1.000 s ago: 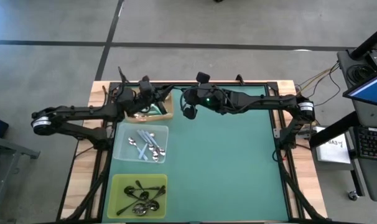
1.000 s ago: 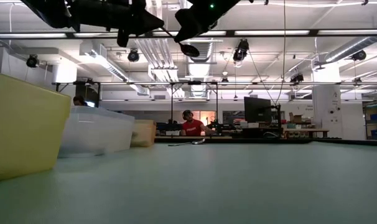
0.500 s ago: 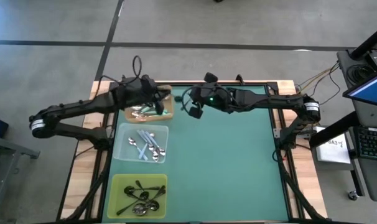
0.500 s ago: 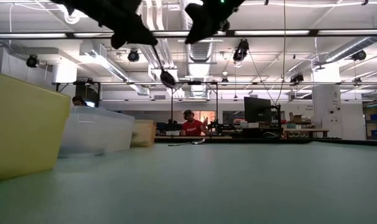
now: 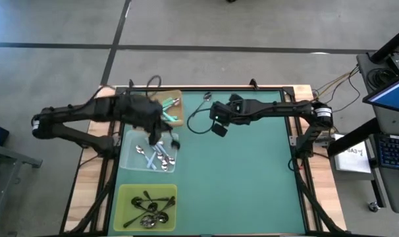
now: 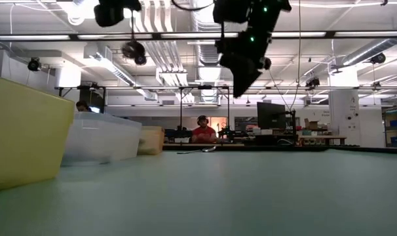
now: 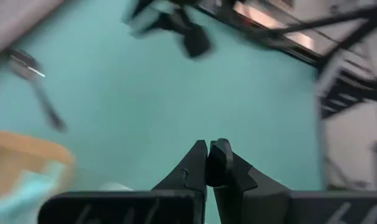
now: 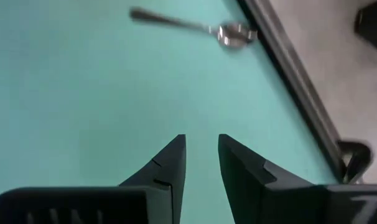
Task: Sort silverware by color (type)
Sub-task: Put the black spoon into the yellow bin
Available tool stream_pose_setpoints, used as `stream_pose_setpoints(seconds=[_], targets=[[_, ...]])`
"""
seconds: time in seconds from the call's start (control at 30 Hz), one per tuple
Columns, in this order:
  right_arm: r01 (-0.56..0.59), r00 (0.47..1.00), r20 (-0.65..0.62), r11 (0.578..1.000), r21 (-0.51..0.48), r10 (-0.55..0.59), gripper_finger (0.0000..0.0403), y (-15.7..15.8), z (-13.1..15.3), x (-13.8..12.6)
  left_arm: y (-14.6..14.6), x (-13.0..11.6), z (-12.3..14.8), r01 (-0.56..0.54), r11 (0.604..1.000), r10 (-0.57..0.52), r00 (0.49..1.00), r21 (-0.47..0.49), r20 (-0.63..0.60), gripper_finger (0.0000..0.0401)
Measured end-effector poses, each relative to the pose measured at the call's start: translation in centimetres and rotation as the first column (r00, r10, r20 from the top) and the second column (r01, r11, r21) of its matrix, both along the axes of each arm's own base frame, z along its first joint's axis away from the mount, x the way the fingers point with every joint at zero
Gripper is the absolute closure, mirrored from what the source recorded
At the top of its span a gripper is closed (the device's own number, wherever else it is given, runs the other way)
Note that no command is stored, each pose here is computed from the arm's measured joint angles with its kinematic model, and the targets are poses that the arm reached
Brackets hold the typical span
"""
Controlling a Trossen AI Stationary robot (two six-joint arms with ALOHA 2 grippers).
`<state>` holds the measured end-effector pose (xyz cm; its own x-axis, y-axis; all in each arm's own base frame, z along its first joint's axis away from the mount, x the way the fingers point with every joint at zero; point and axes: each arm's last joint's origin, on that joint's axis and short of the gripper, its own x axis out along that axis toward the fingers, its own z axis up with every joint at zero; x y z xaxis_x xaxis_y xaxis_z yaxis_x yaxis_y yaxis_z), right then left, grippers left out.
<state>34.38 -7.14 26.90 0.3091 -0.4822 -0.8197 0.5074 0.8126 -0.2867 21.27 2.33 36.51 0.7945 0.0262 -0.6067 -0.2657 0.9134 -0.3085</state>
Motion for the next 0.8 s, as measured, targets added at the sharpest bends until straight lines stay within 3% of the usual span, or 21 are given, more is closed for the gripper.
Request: stream_pose_setpoints(seconds=[0.17,0.3,0.47,0.57,0.7,0.8], targets=[[0.066,0.997,-0.052,0.997,0.045,-0.064,0.0321,0.3,-2.7,-0.5,-5.3,0.0,-0.4,0.028,0.988,-0.035,0.998,-0.154,-0.043,0.0401],[0.027,0.997,-0.071,0.993,0.111,-0.02,0.0319,0.9,-3.7,-0.6,-9.4,-0.9,-1.2,-0.017,0.976,-0.01,0.993,-0.218,-0.122,0.0401],[-0.048,0.998,-0.041,0.992,0.121,0.053,0.0325,1.7,-4.0,-0.2,-13.5,-2.6,-2.7,-0.101,0.952,0.022,0.964,-0.288,-0.266,0.0401],[-0.089,0.996,-0.016,0.99,0.106,0.091,0.0328,2.1,-3.9,0.2,-15.4,-3.4,-4.1,-0.166,0.947,0.044,0.916,-0.275,-0.398,0.0401],[-0.119,0.993,0.025,0.984,0.129,0.117,0.0326,2.3,-3.8,0.6,-16.8,-3.8,-6.2,-0.306,0.927,0.137,0.814,-0.217,-0.564,0.0401],[-0.132,0.991,0.043,0.981,0.144,0.127,0.0326,2.4,-3.8,0.7,-17.5,-3.3,-7.3,-0.342,0.921,0.157,0.766,-0.189,-0.623,0.0401]])
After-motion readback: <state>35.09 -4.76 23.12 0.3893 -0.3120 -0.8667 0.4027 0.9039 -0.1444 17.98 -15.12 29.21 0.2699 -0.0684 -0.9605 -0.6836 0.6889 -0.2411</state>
